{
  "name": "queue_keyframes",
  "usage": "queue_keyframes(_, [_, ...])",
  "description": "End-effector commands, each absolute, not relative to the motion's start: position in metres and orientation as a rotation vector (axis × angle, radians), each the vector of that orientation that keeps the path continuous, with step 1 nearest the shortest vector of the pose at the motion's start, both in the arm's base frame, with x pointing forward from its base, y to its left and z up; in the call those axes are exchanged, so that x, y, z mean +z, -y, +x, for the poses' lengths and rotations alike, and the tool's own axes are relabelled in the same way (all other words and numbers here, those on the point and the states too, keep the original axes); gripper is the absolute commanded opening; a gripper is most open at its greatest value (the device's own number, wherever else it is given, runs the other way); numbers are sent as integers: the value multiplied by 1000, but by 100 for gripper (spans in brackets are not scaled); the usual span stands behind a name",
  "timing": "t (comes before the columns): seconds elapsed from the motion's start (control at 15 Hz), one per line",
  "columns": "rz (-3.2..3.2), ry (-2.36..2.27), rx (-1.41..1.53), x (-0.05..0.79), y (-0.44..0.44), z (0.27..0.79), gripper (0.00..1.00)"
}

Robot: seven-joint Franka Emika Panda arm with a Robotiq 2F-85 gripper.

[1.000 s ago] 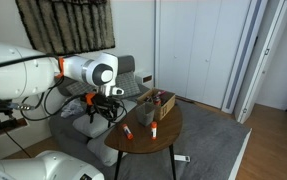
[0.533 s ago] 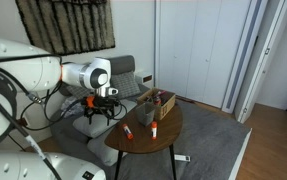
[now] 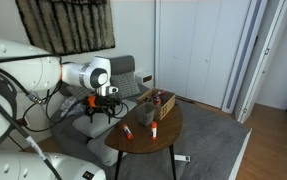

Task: Put a stick of glue in the penholder

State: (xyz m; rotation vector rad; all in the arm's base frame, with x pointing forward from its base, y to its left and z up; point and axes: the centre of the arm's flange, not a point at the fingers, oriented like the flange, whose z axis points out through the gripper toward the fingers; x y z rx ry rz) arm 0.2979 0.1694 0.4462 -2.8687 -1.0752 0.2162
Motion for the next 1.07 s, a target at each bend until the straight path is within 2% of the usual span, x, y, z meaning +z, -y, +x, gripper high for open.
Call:
queue_keyframes(0.0, [-2809,1308,83,443,-169,315,100])
queue_keyframes(1.0, [-2786,1572,45,396,-155,363,100])
